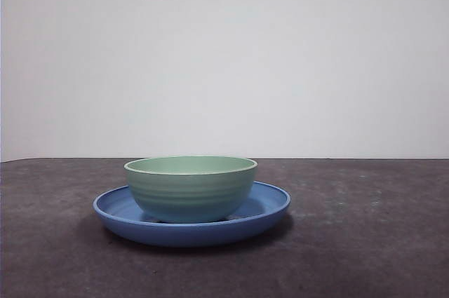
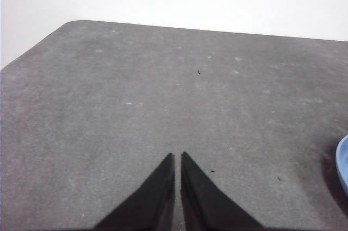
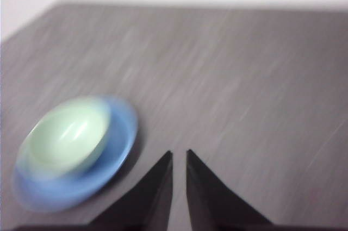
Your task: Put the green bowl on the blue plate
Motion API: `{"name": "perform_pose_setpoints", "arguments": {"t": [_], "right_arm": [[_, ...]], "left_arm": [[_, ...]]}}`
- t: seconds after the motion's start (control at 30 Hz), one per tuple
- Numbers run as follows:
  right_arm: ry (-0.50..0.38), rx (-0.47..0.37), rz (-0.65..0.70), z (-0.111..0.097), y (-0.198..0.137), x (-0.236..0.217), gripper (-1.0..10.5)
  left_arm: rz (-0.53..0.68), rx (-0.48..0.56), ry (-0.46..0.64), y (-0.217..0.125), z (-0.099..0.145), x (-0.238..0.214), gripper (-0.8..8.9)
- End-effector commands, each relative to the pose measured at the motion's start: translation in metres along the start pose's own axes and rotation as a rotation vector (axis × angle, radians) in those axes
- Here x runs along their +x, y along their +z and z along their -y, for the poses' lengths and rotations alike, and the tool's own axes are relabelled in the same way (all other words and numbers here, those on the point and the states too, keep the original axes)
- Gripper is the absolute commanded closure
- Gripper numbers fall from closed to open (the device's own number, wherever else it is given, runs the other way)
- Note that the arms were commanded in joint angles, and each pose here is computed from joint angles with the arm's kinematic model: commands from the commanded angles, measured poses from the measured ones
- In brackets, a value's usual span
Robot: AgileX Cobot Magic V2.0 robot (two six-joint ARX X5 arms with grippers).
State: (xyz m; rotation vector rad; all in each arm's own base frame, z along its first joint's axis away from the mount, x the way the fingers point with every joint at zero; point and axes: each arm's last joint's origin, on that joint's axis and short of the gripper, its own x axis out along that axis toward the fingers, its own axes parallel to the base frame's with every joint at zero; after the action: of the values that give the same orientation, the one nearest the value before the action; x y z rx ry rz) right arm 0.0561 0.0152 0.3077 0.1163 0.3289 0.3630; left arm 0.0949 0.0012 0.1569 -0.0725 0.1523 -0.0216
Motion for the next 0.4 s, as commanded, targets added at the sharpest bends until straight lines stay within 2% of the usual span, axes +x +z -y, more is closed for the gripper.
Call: {"name": "perform_pose_setpoints", "arguments": {"t": [0.03,0.17,0.4], "right_arm": [[-0.031,-0.059,0.176,0.007,-0.005,0.012,9.1],[-0.072,-0.079,0.250,0.019,-0.032,0.031,9.1],[-0.100,-0.108,0.189,0.031,-0.078,0.054,9.1]], "left_arm": [[-0.026,-0.004,0.009,-0.007,-0.001,0.002,7.94],[-0.026,-0.004,0.009,-0.007,-0.001,0.002,7.94],[-0.026,-0.004,0.009,-0.007,-0.001,0.002,7.94]]}}
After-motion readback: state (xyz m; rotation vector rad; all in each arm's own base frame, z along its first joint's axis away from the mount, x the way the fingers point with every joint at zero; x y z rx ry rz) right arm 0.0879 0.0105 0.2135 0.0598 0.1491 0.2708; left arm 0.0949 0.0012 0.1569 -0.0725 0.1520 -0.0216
